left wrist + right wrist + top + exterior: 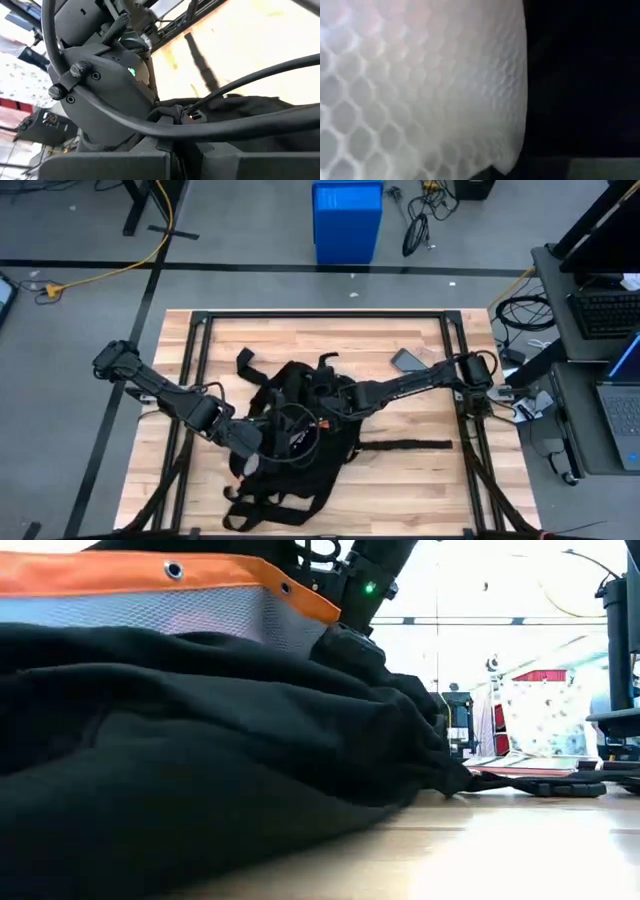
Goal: Unpack backpack
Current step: Put the zip bag into the black backpack
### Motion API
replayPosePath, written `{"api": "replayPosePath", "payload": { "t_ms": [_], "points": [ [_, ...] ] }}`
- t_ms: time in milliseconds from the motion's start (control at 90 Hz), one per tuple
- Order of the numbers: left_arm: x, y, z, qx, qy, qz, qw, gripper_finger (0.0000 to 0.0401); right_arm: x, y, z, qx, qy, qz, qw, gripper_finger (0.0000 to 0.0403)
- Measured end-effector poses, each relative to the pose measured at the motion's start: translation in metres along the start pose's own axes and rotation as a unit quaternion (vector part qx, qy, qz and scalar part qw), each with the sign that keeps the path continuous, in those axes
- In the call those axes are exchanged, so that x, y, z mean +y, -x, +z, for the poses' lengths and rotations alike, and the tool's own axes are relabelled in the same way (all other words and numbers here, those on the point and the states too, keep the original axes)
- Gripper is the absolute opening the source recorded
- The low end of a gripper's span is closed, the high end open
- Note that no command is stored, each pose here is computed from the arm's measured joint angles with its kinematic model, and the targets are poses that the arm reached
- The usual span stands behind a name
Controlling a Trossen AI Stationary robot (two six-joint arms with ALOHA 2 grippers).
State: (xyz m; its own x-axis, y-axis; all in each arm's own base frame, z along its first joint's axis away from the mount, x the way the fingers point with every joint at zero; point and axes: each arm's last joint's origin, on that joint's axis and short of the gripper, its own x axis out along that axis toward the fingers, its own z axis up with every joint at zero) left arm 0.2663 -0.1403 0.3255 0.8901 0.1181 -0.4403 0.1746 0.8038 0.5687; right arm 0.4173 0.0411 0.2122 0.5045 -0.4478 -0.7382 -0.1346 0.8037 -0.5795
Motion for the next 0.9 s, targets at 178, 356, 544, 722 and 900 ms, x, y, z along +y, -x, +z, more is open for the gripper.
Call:
{"api": "replayPosePath", "payload": {
  "t_ms": [178, 356, 544, 722, 900],
  "points": [
    [-0.001, 0.001, 0.002, -0.012, 0.005, -0.009, 1.0, 0.0002, 0.007, 0.012, 0.014, -0.026, 0.0, -0.033, 0.999, 0.0066],
    [-0.001, 0.001, 0.003, -0.02, 0.008, -0.022, 1.0, 0.0002, 0.0, 0.022, 0.026, -0.047, -0.019, -0.05, 0.997, 0.0079],
    [-0.001, 0.0, 0.0, -0.005, 0.026, -0.009, 1.0, 0.0002, -0.003, 0.025, 0.027, -0.047, -0.045, -0.048, 0.997, 0.0026],
    [-0.002, 0.0, -0.006, 0.026, 0.04, -0.004, 0.999, 0.0002, -0.009, 0.02, 0.017, -0.008, -0.082, -0.035, 0.996, 0.0005],
    [0.0, -0.005, -0.01, 0.039, 0.11, -0.007, 0.993, 0.0002, -0.024, 0.009, 0.008, 0.006, -0.138, 0.009, 0.99, 0.0001]
  ]
}}
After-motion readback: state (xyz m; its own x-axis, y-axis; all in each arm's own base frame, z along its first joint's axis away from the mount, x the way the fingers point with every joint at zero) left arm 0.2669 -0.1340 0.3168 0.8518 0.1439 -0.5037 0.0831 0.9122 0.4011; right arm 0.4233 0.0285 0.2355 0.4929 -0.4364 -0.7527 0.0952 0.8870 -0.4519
